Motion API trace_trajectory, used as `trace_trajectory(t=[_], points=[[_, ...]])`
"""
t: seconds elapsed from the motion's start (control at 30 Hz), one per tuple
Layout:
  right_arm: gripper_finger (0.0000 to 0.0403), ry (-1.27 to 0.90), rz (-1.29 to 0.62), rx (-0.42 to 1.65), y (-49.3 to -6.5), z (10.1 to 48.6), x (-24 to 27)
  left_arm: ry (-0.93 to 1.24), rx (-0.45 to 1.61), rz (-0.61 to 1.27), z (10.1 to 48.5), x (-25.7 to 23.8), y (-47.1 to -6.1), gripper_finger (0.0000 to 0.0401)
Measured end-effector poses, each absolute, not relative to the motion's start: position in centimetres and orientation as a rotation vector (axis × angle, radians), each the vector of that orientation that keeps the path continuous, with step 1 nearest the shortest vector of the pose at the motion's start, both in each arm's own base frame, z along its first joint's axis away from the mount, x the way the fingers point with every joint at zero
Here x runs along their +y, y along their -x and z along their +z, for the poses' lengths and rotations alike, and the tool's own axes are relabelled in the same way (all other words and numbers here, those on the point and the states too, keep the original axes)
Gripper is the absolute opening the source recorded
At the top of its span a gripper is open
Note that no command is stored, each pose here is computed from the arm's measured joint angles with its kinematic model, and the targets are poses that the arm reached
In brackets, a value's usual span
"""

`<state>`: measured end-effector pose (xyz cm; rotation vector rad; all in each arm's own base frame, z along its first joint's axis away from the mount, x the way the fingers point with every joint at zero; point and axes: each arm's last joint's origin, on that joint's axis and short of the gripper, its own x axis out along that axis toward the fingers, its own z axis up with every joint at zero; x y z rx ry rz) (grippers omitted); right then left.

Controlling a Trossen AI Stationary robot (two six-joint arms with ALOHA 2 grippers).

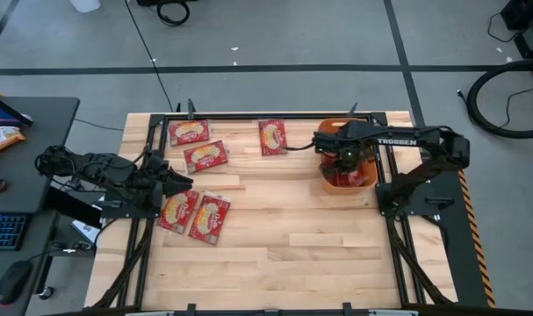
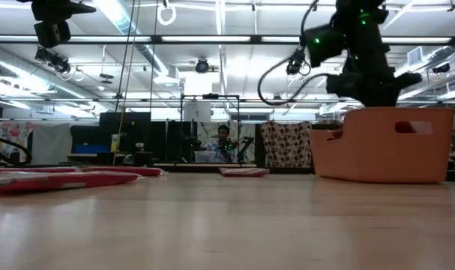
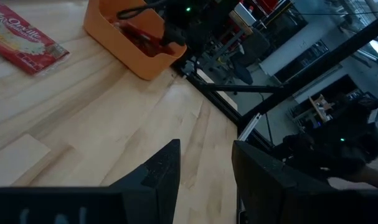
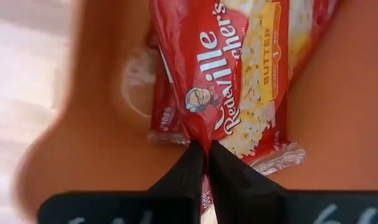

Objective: Sort popcorn bags into baskets
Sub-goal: Put the red popcorn bag into the orange bin

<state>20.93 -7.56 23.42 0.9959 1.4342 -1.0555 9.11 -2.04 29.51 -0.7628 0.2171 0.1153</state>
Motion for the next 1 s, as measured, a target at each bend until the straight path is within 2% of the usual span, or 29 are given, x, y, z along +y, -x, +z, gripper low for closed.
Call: trace_trajectory(t=[0.13, 0.57, 0.77, 0.9, 1.0], points=[[0.0038, -1.126, -1.172, 1.388, -19.9, 22.5, -8.4, 0.763, 0.217, 0.115, 29.5, -2.0, -9.1, 0.0149], [0.0153, -1.291, -1.156, 1.130, -20.3, 22.2, -12.0, 0.781, 0.221, 0.106, 29.5, -2.1, -9.1, 0.0149], [0.0176, -1.106, -1.073, 1.112, -21.2, 24.3, -12.3, 0.741, 0.230, 0.105, 29.4, -2.1, -9.1, 0.0149], [0.0174, -0.896, -0.959, 1.055, -22.9, 26.4, -11.9, 0.728, 0.259, 0.118, 29.1, -2.0, -9.0, 0.0149], [0.0171, -0.669, -0.806, 1.005, -24.8, 27.5, -10.5, 0.738, 0.260, 0.127, 29.1, -2.0, -9.0, 0.0149]])
